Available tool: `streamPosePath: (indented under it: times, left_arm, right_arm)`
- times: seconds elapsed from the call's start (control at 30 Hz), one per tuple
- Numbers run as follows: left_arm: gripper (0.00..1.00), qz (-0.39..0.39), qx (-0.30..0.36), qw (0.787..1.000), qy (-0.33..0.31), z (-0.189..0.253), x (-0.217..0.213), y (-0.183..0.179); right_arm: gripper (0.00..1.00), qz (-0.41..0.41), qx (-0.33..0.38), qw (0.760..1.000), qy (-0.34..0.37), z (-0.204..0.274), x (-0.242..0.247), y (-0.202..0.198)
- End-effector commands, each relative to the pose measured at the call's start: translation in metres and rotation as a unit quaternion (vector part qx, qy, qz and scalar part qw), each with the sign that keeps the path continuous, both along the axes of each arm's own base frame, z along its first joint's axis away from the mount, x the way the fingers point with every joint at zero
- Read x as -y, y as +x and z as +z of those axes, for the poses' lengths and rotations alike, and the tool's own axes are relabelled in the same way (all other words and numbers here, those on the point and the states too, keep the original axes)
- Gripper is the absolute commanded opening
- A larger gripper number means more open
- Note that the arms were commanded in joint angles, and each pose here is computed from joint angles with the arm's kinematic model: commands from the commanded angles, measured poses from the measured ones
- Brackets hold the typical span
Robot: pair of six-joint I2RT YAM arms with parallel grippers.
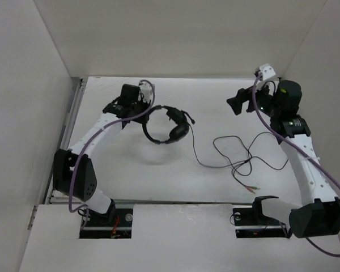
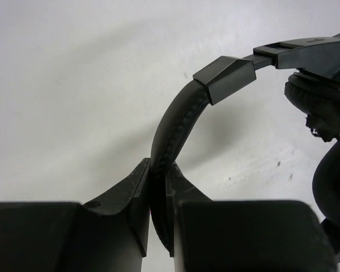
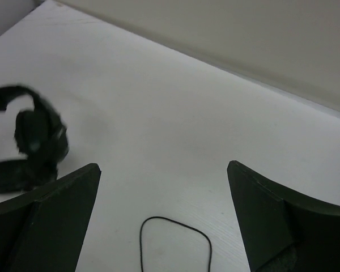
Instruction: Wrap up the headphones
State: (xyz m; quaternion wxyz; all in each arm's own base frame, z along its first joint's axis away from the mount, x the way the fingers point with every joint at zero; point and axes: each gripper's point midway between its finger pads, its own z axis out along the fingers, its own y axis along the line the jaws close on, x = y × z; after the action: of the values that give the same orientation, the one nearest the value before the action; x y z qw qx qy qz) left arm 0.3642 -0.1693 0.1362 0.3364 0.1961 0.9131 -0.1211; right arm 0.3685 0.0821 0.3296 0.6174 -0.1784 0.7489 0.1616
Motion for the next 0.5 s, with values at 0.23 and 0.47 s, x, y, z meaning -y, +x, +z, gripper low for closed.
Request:
streamPosePath:
  times: [0.23,0.47]
  left_arm:
    - [0.0,0.074,0.226,0.962,-0.132,0.237,-0.054,0.026]
    - [0.0,0.089,0.247,0.951,-0.162,0.279,-0.07,0.006]
  right_arm:
    - [1.0,0.238,-0.04,0.97,-0.001,0.001,-0.143,-0.052]
    - [1.0,0.301,0.01,0.953,0.018,0.043,-0.194,-0.049]
